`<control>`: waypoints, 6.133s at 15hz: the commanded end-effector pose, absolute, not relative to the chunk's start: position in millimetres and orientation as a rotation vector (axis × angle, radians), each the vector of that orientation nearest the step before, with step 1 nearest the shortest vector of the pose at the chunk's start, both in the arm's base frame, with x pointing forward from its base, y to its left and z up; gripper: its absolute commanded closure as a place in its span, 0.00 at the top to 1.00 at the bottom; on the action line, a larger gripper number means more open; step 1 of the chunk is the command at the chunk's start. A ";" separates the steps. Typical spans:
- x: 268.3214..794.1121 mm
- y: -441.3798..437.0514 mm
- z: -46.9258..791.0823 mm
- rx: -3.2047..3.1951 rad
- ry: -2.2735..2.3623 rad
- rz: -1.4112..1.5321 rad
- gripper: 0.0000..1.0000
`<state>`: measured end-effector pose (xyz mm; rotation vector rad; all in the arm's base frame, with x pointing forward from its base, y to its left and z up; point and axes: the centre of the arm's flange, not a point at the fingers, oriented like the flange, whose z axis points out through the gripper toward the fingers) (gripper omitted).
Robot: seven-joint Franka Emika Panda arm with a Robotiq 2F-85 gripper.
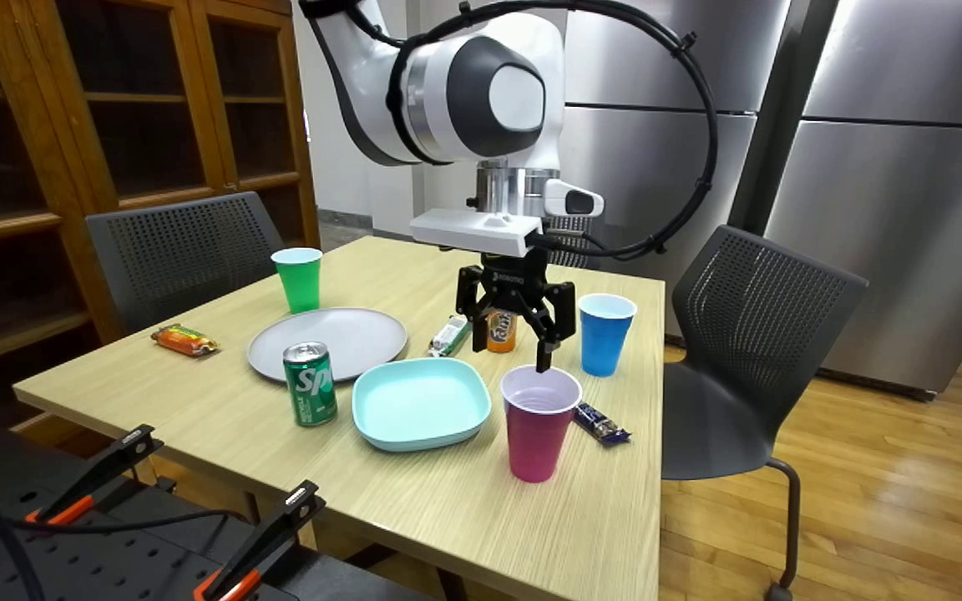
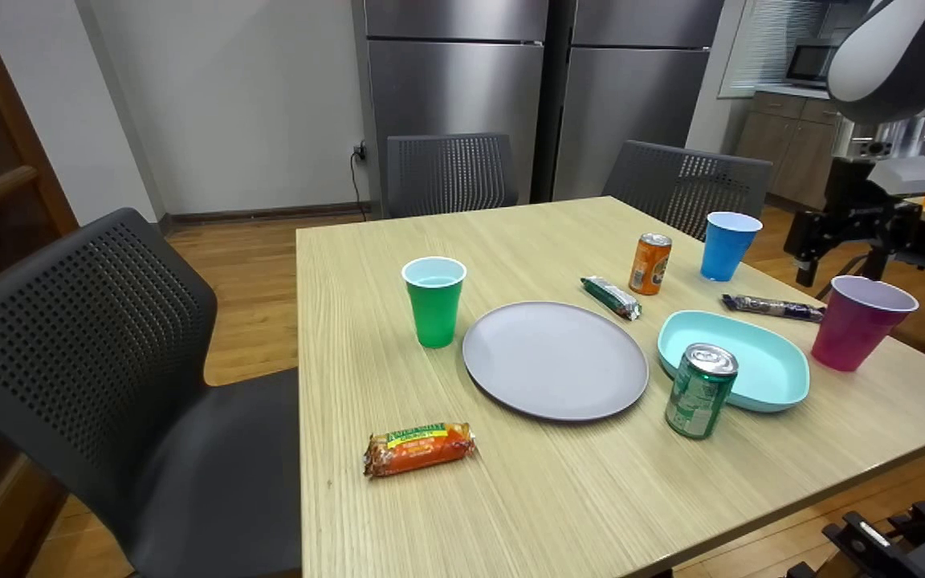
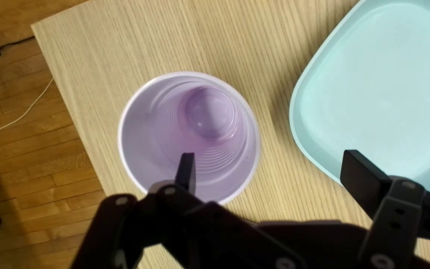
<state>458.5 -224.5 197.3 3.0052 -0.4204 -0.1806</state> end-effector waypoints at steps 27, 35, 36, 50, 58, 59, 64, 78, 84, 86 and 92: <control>467.8 -225.4 171.6 3.058 -0.328 -0.126 0.00; 456.9 -223.8 202.8 2.984 -0.342 -0.138 0.01; 457.0 -222.7 206.6 2.975 -0.343 -0.128 0.01; 465.0 -158.0 266.0 3.002 -0.149 0.020 0.01; 488.0 -71.2 277.3 3.007 0.107 0.098 0.01; 491.3 -59.5 276.5 3.005 0.151 0.101 0.01; 511.8 13.9 263.1 2.991 0.329 0.137 0.01; 593.1 142.6 232.0 2.999 0.392 0.240 0.01; 625.6 141.9 207.7 3.022 0.336 0.169 0.01; 628.6 139.3 201.8 3.032 0.323 0.121 0.01; 619.3 138.6 201.3 3.033 0.304 0.069 0.01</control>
